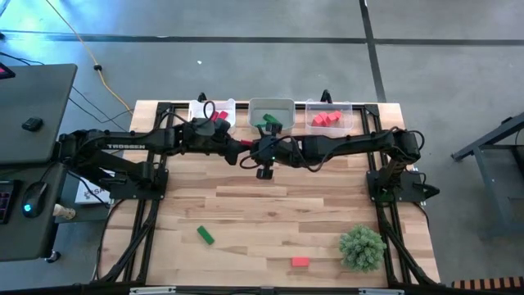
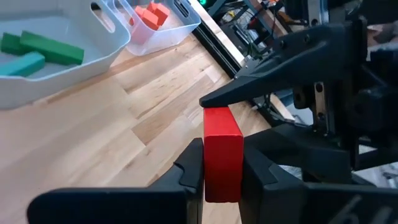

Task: Sort & place blocks by color
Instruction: Put the red block into the white bin, then put the orange block into the transparent bin

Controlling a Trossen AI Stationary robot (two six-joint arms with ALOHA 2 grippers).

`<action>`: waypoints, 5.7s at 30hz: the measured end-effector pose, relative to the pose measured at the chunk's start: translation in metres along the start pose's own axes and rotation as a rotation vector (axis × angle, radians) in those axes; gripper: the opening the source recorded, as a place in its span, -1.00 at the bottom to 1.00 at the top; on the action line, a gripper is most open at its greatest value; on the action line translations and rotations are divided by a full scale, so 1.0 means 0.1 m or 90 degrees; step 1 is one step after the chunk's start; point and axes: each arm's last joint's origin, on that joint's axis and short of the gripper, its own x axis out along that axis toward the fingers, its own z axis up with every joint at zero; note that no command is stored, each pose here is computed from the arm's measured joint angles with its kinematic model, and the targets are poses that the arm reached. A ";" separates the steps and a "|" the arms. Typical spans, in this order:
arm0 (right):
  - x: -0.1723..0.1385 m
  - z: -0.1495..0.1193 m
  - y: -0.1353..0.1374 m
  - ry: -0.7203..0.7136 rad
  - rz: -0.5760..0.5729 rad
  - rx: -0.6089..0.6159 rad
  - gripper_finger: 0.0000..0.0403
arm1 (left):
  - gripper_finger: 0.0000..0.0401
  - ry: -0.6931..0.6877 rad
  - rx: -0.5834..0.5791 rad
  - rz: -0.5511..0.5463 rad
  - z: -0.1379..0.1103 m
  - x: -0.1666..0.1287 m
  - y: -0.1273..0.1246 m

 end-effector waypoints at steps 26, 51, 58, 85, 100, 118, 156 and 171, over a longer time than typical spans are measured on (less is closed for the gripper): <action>0.22 -0.13 -0.51 0.027 -0.059 0.174 -0.04 | -0.83 0.001 0.131 0.235 0.22 -0.07 0.56; 0.44 -0.42 -1.24 0.067 -0.087 0.185 -0.04 | -0.83 0.040 0.086 0.477 0.54 -0.18 1.54; 0.47 -0.49 -1.38 0.068 -0.075 0.202 -0.04 | -0.82 0.096 0.061 0.494 0.47 -0.02 1.75; 0.51 -0.62 -1.62 0.080 -0.081 0.191 -0.04 | -0.65 0.136 0.026 0.520 0.38 0.18 1.99; 0.50 -0.59 -1.53 0.069 -0.023 0.210 -0.04 | -0.39 0.157 0.025 0.480 0.36 0.18 1.98; 0.27 -0.42 -0.98 0.119 0.054 0.283 -0.04 | -0.11 0.163 0.131 0.479 0.76 0.14 1.78; -0.54 -0.45 0.54 0.445 0.311 0.345 0.12 | -0.11 0.304 0.229 0.201 0.50 0.22 0.63; -0.99 -0.47 1.50 0.375 0.400 0.144 0.13 | -0.11 0.327 0.249 0.166 0.32 0.27 0.39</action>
